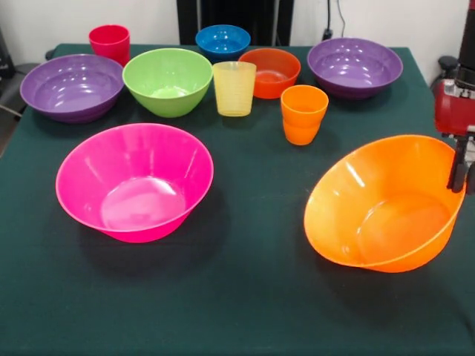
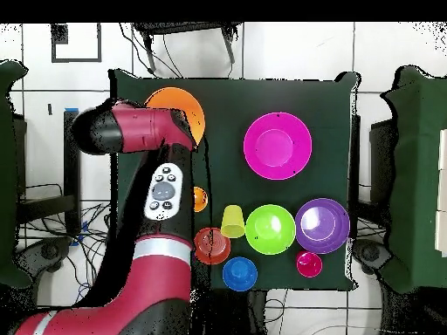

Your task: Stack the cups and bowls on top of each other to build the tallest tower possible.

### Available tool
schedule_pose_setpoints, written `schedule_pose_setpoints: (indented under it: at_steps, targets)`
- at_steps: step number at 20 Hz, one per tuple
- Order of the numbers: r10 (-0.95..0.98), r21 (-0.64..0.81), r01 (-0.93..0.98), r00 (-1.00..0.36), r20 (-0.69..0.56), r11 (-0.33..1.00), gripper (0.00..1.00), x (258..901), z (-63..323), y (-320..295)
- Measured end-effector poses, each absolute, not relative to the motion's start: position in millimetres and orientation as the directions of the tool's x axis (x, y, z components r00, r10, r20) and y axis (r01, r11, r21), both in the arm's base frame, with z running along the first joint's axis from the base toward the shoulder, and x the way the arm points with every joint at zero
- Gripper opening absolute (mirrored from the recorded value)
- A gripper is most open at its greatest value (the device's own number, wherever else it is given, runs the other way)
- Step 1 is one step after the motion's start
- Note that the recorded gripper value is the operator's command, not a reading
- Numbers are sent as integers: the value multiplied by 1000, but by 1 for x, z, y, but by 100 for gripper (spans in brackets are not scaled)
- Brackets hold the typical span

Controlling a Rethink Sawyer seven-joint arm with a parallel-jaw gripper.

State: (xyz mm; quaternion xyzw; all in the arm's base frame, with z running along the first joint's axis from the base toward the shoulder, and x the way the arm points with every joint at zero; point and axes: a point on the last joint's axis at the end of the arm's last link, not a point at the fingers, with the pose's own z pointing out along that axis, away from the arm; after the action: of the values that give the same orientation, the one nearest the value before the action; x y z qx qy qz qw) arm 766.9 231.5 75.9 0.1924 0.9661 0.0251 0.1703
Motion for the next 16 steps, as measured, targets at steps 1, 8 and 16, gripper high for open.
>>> schedule_pose_setpoints:
  at_steps: [1, 8, 16]
  targets:
    - [400, 136, 376, -866, -301, 917, 0, 767, 77, 228]
    - [514, 266, 465, -844, -153, 844, 0, 758, 86, 200]
    - [590, 407, 571, -802, 92, 713, 0, 744, 88, 163]
